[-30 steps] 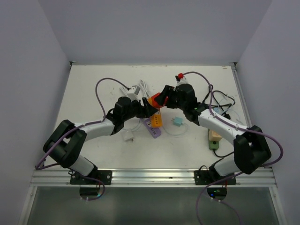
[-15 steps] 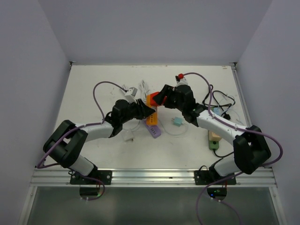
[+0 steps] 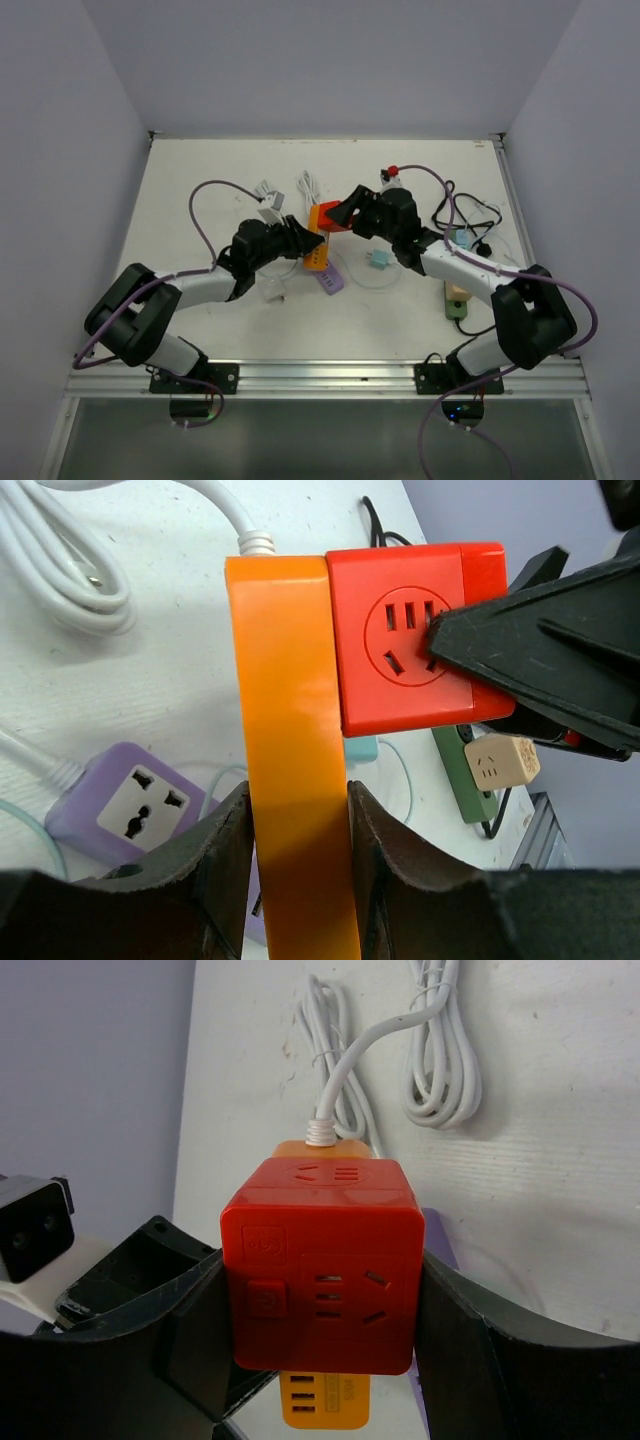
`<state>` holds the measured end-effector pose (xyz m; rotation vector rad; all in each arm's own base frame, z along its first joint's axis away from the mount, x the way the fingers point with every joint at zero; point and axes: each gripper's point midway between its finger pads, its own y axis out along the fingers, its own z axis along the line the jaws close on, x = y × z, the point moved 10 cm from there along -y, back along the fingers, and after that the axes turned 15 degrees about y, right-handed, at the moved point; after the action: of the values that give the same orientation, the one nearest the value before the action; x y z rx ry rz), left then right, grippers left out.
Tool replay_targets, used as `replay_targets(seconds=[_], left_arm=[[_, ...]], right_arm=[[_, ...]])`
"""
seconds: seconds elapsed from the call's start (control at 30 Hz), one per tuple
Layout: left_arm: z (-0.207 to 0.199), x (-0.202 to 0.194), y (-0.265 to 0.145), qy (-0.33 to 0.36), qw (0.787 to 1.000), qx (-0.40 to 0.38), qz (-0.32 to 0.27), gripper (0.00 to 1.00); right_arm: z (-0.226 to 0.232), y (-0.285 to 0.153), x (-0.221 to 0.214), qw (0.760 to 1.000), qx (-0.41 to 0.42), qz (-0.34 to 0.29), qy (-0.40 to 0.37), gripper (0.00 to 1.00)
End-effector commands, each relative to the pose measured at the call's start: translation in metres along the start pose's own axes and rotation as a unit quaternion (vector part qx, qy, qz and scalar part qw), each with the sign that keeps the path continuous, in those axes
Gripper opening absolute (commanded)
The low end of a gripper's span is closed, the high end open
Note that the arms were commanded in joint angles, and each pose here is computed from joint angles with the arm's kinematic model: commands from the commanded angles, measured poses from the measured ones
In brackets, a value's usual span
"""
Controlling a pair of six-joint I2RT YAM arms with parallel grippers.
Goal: Pull the plug off the socket
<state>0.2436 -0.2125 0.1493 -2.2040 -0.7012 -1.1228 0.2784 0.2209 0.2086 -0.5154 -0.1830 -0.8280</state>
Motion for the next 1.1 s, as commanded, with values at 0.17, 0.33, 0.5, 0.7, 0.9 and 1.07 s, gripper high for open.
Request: replay_targets(seconds=[0.17,0.33,0.5,0.7,0.9,1.07], left_arm=[[0.005,0.011,-0.015,-0.005,0.998,-0.047,-0.043,0.00],[0.013,0.017,-0.013,0.028,0.999,0.002,-0.029,0.00],[0.015,0.026,-0.007,0.082,0.995,0.060,-0.017,0.00],[0.018,0.023,-0.007,0.128,0.983,0.128,0.019,0.00],[0.021,0.018,-0.007,0.157,0.972,0.170,0.040,0.00],[0.016,0.018,-0.015,0.157,0.977,0.143,0.019,0.00]], right_arm=[[0.029,0.006,0.027,0.990,0.120,-0.018,0.067,0.00],[0.043,0.004,0.024,0.997,0.059,-0.035,-0.021,0.00],[0.056,0.011,0.012,0.997,0.026,-0.036,-0.064,0.00],[0.059,0.019,0.003,0.994,-0.018,-0.044,-0.102,0.00],[0.057,0.022,-0.001,0.995,-0.016,-0.034,-0.098,0.00],[0.046,0.020,0.005,0.998,0.042,-0.010,-0.036,0.00]])
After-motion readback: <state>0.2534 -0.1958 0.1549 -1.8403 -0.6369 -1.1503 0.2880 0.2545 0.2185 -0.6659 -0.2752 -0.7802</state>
